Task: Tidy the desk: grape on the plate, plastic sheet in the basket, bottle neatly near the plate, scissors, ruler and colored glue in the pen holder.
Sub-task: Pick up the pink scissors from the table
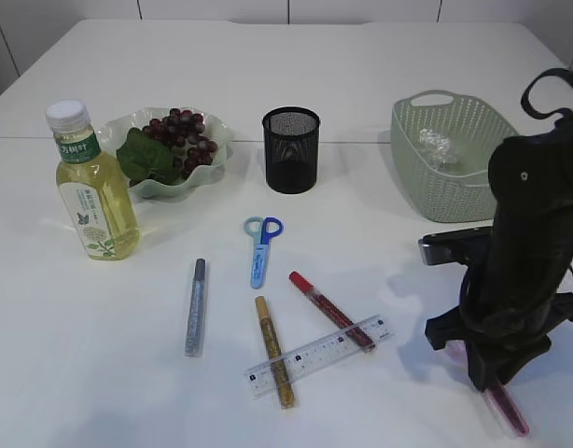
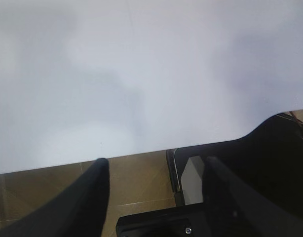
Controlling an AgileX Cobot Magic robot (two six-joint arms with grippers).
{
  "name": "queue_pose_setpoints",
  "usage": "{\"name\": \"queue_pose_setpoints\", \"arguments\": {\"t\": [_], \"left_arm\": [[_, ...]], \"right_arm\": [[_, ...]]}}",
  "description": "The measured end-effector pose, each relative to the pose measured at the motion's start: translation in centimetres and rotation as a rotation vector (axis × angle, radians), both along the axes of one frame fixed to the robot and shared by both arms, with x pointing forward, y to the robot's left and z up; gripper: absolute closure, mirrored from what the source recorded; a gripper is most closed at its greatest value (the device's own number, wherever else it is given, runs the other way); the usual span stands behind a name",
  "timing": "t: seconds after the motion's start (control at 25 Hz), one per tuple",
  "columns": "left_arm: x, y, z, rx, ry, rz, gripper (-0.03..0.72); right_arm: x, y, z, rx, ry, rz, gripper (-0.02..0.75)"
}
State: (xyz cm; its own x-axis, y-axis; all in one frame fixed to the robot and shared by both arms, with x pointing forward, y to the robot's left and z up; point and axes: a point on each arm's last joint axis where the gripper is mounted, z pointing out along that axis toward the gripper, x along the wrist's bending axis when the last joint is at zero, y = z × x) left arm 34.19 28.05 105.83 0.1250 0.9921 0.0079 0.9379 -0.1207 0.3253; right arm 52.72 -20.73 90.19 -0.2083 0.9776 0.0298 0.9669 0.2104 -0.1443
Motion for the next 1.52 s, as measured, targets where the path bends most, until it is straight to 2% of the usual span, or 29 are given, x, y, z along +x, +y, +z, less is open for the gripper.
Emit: {"name": "queue_pose_setpoints", "arguments": {"t": [0.2,0.48,0.72,0.92,1.08,1.52], "left_arm": [[0.0,0.0,0.0,0.004,-0.001,0.000,0.253],[0.0,0.1,0.0,0.006,-0.001,0.000,0.253],[0.0,0.2,0.0,0.022,-0.005,0.000,0.253],[0.1,0.2,0.0,0.028,-0.007,0.000,0.253],[0.1,0.2,0.0,0.028,-0.007,0.000,0.253],[0.1,0.2,0.0,0.027,-0.013,0.000,0.253]], "right_arm": [[0.4,0.1,1.4,0.011,-0.032,0.001,0.540],[0.4,0.1,1.8,0.007,-0.009,0.004,0.540],[0.5,0.2,4.1,0.031,-0.079,0.013,0.540],[0.1,0.2,6.4,0.067,-0.147,0.032,0.540],[0.7,0.8,8.4,0.134,-0.217,0.048,0.540],[4.8,2.8,15.3,0.298,-0.520,0.092,0.540]]}}
